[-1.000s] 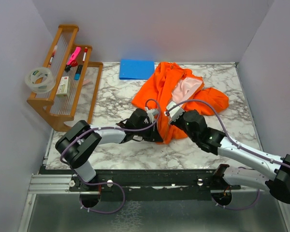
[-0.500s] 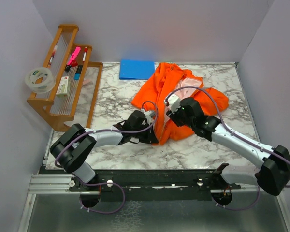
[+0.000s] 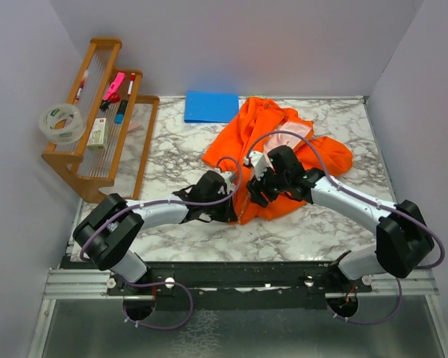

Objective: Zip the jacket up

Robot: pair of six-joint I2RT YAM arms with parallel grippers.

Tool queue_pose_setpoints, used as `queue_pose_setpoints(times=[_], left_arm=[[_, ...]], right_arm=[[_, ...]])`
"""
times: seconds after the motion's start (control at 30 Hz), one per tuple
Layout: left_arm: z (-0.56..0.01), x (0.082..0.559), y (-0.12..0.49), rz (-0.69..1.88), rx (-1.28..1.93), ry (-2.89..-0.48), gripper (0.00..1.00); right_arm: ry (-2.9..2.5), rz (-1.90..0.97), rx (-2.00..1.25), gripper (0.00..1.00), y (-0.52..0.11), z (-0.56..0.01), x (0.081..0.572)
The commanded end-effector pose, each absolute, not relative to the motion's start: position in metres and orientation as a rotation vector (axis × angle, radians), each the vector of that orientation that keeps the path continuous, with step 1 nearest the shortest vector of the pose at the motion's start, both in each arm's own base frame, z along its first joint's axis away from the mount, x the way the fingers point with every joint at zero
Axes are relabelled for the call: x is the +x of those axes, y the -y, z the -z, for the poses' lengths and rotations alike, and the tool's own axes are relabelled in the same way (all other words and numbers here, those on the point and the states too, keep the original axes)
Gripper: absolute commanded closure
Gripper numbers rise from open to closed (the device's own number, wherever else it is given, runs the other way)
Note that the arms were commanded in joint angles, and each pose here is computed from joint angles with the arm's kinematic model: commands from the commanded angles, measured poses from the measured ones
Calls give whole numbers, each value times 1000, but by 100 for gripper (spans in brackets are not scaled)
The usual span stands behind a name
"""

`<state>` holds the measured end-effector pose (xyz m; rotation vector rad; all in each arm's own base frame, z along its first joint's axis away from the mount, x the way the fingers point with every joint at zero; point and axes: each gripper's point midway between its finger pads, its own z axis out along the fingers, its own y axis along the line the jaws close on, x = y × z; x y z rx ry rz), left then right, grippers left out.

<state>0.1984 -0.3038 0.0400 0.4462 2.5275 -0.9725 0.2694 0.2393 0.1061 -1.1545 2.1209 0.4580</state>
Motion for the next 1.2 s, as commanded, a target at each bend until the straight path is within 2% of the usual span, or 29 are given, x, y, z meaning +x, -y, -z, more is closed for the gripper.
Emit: queue_pose_setpoints(times=[0.0, 0.13, 0.57, 0.77, 0.97, 1.17], left_arm=[[-29, 201, 277, 778, 427, -2603, 100], [-25, 207, 269, 708, 409, -2617, 100], [-25, 211, 267, 719, 400, -2619, 100], [-24, 211, 270, 734, 406, -2621, 100], [-24, 212, 270, 735, 406, -2619, 100], [-24, 212, 271, 738, 407, -2620, 100]], right_arm=[[-2156, -566, -1175, 35, -251, -99, 264], [-2163, -580, -1170, 35, -256, -90, 269], [-2161, -676, -1098, 36, -274, -70, 280], [-2163, -693, -1081, 40, -279, -62, 284], [-2178, -701, -1070, 52, -280, -52, 284], [-2162, -744, -1055, 77, -283, -58, 278]])
